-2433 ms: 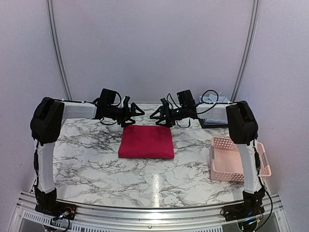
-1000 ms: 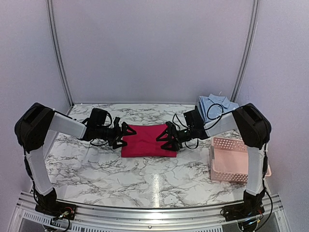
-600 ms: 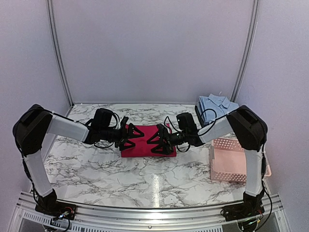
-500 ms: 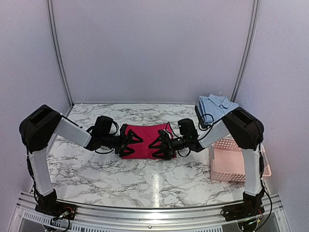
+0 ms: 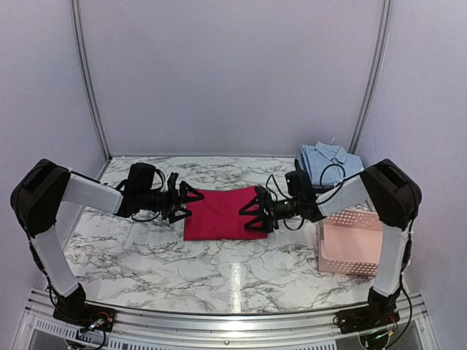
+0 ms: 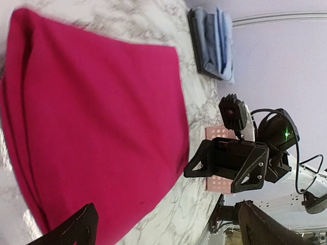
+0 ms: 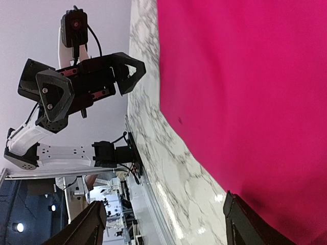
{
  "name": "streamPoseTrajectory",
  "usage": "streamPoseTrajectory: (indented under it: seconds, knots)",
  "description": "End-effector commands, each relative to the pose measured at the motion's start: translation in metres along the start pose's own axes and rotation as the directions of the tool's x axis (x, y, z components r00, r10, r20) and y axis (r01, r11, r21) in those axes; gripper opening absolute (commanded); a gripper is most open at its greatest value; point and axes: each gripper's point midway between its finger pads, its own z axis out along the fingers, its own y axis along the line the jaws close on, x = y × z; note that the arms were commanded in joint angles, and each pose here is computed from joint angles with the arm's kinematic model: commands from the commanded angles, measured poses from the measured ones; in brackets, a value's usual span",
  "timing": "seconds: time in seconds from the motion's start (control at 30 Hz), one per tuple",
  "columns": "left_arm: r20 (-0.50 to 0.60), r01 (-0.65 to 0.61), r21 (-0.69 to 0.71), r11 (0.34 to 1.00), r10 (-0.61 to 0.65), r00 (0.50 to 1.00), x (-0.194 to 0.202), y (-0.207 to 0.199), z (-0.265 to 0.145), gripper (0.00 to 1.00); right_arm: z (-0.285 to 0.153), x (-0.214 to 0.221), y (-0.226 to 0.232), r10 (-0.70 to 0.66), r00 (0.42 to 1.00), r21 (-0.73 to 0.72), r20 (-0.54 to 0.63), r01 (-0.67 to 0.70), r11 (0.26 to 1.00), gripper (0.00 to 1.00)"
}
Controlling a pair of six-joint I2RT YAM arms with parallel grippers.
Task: Fold and stack the mixed laundry pile
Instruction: Smooth out the square-folded T-shirt at the center of the board.
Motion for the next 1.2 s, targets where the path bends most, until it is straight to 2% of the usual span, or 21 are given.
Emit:
streamPoseTrajectory:
  seconds: [0.0,0.13,0.33,0.43,0.5,0.6,0.7,0.77,0.8,0.87,0.93,0.97,1.1,1.17]
  knots:
    - [0.023,-0.064,-0.023,0.998,0.064,0.998,-0.034,-0.012,0.009,0.99,-0.012,-0.051,0.024,-0.115,0.991,0.025,0.075,0.113,0.993,0.75]
    - [0.053,-0.058,-0.021,0.998,0.059,0.997,-0.074,-0.006,0.038,0.99,-0.001,-0.092,0.012,-0.132,0.985,0.028,0.109,0.13,0.991,0.74]
    - [0.1,0.005,-0.068,0.998,0.001,0.995,-0.115,0.04,0.07,0.99,0.009,-0.142,-0.025,-0.119,0.978,0.051,0.171,0.112,0.992,0.73]
    - [0.164,0.124,-0.138,0.983,-0.101,0.981,-0.127,0.086,0.06,0.99,0.0,-0.147,-0.063,-0.075,0.977,0.115,0.198,0.053,0.992,0.72]
    - [0.212,0.164,-0.192,0.968,-0.122,0.97,-0.129,0.111,0.041,0.99,-0.007,-0.14,-0.084,-0.05,0.978,0.161,0.204,0.017,0.987,0.72]
    - [0.238,0.099,-0.241,0.965,-0.04,0.97,-0.129,0.107,0.014,0.99,-0.015,-0.129,-0.084,-0.05,0.98,0.17,0.192,0.017,0.985,0.71]
    - [0.206,-0.056,-0.291,0.955,0.12,0.971,-0.123,0.078,-0.006,0.99,-0.023,-0.133,-0.039,-0.126,0.973,0.141,0.195,0.099,0.985,0.7]
    - [0.15,-0.204,-0.374,0.905,0.276,0.949,-0.118,0.056,-0.016,0.99,-0.036,-0.134,-0.004,-0.178,0.963,0.152,0.204,0.149,0.977,0.7]
    - [0.107,-0.287,-0.412,0.865,0.359,0.927,-0.113,0.043,-0.018,0.99,-0.041,-0.134,0.003,-0.193,0.959,0.172,0.207,0.159,0.972,0.71]
    - [-0.031,-0.463,-0.489,0.739,0.516,0.856,-0.093,0.025,-0.015,0.99,-0.055,-0.129,0.021,-0.237,0.949,0.224,0.21,0.189,0.956,0.7]
    - [-0.169,-0.627,-0.504,0.594,0.644,0.746,-0.071,0.007,-0.006,0.99,-0.069,-0.123,0.02,-0.239,0.947,0.283,0.216,0.173,0.943,0.7]
    - [-0.218,-0.681,-0.491,0.543,0.68,0.7,-0.058,-0.001,0.0,0.99,-0.076,-0.117,0.018,-0.231,0.948,0.305,0.218,0.159,0.939,0.7]
    - [-0.329,-0.844,-0.409,0.346,0.807,0.49,-0.016,-0.034,0.028,0.94,-0.099,-0.096,0.01,-0.186,0.953,0.347,0.24,0.095,0.933,0.69]
    - [-0.379,-0.907,-0.354,0.23,0.851,0.364,0.006,-0.048,0.046,0.9,-0.107,-0.086,0.007,-0.173,0.952,0.355,0.255,0.074,0.932,0.69]
